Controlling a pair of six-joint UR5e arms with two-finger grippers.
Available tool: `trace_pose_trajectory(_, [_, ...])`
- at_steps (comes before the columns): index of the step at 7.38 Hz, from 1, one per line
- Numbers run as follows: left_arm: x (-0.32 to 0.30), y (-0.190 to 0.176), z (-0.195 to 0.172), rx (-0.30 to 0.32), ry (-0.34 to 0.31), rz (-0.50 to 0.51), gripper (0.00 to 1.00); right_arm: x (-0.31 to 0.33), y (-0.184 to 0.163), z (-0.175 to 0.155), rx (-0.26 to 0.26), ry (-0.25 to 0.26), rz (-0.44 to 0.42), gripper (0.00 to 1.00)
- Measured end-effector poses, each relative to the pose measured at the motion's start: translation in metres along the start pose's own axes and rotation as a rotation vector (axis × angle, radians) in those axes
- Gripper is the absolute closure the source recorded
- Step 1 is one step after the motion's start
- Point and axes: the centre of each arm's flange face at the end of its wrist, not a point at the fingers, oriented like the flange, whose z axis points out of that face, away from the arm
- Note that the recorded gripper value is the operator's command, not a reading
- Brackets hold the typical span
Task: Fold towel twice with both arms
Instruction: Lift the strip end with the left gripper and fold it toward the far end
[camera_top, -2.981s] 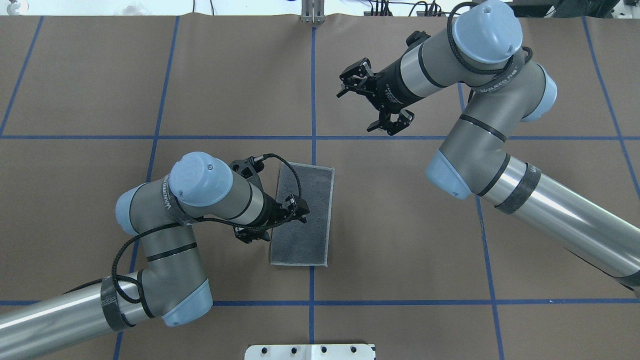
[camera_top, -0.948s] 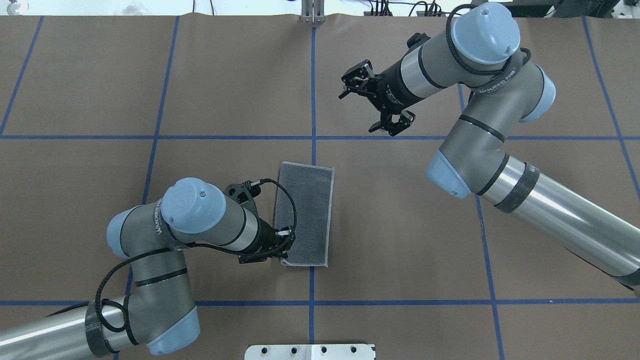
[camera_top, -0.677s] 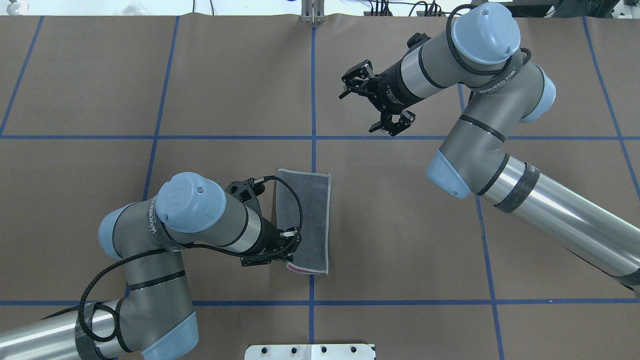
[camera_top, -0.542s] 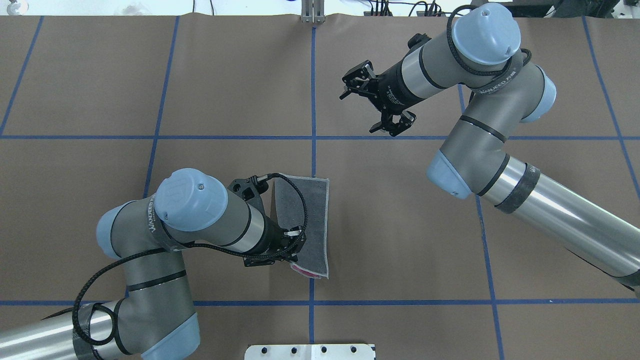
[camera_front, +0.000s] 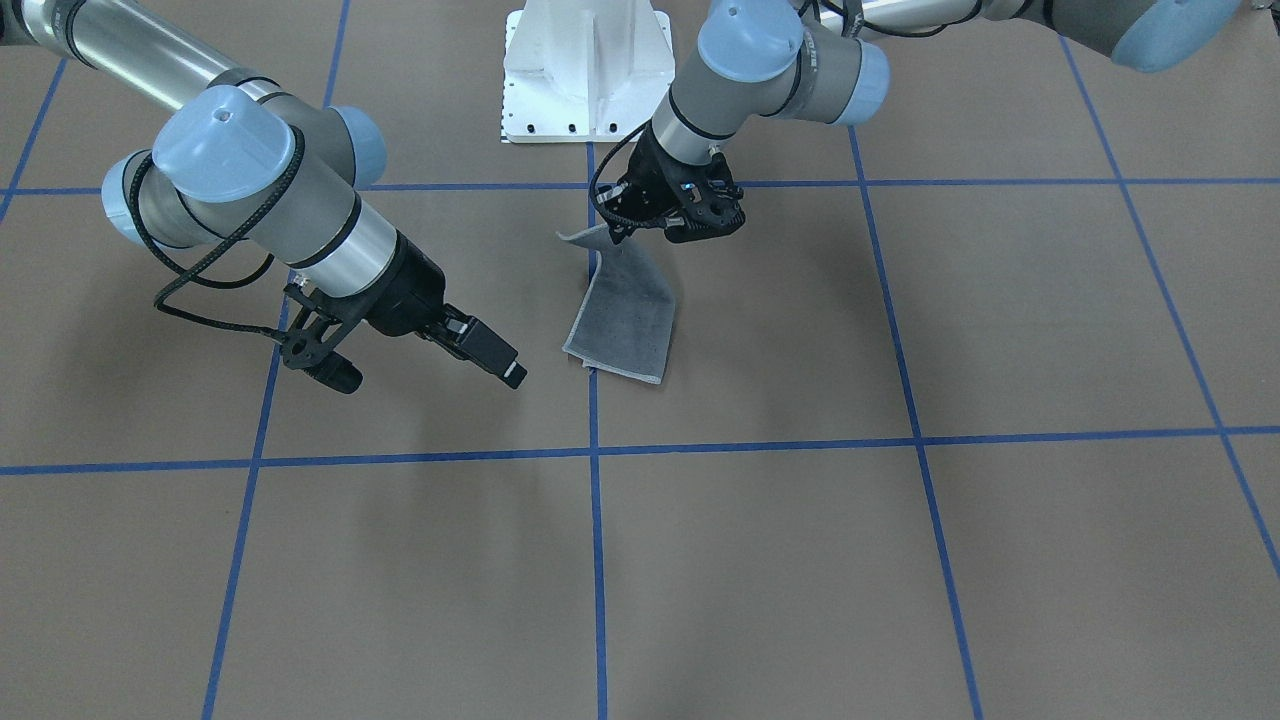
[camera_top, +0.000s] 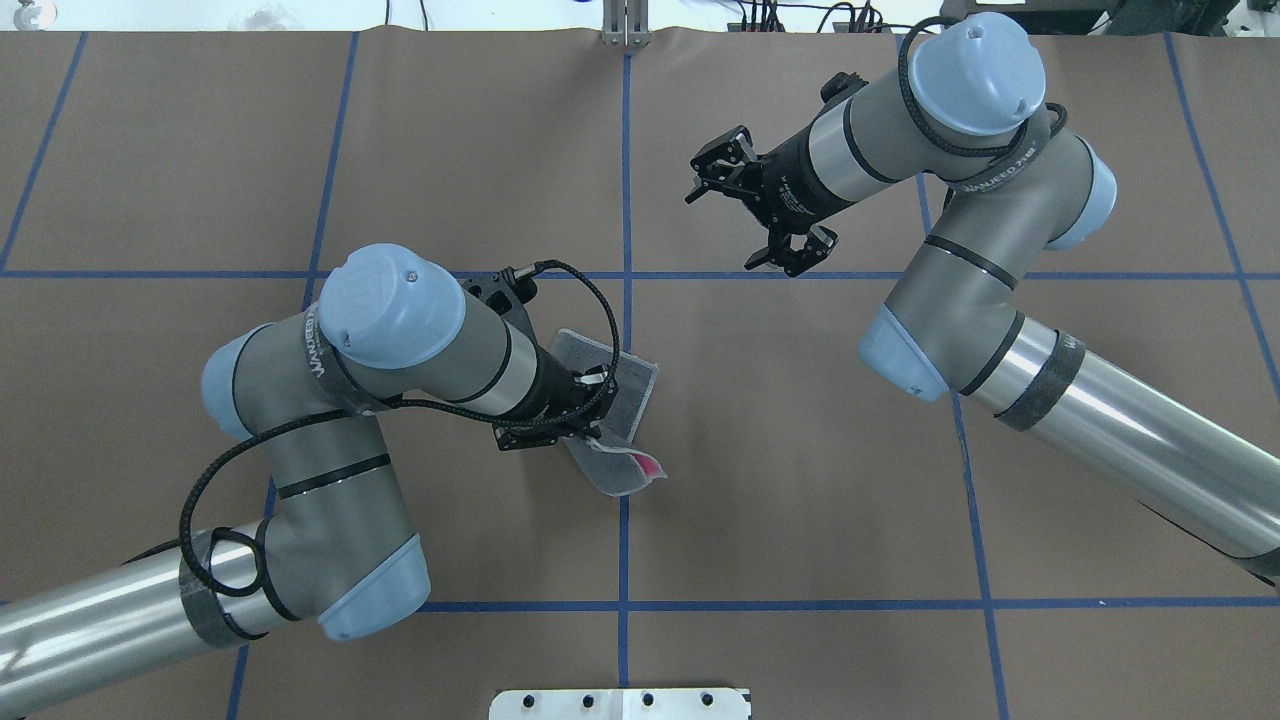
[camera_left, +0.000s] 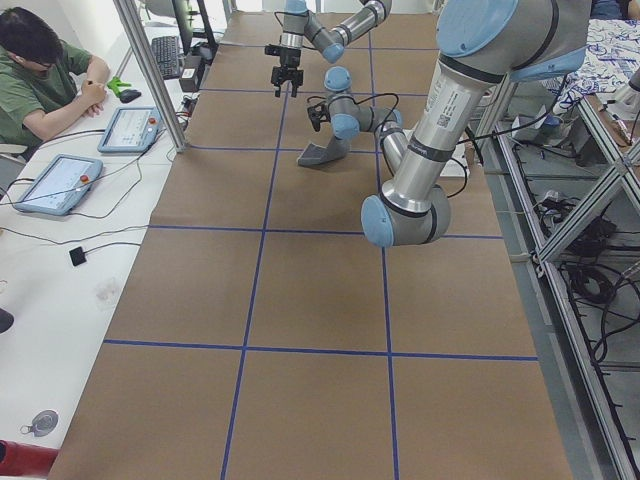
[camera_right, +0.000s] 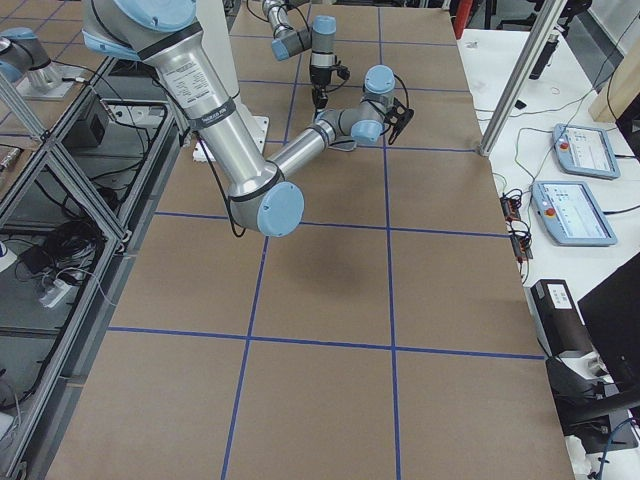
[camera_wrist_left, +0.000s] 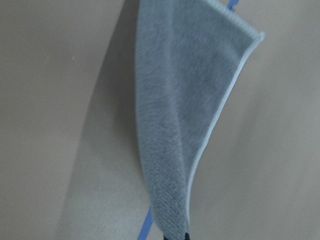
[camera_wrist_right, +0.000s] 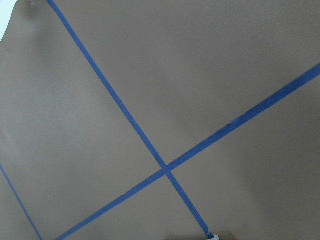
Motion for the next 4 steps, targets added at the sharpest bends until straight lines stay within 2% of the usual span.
trace_pose_trajectory(4, [0.003, -0.084, 0.031, 0.081, -0.015, -0.061, 1.0, 0.003, -0.002, 0.001, 0.006, 0.003, -0.016, 0.0])
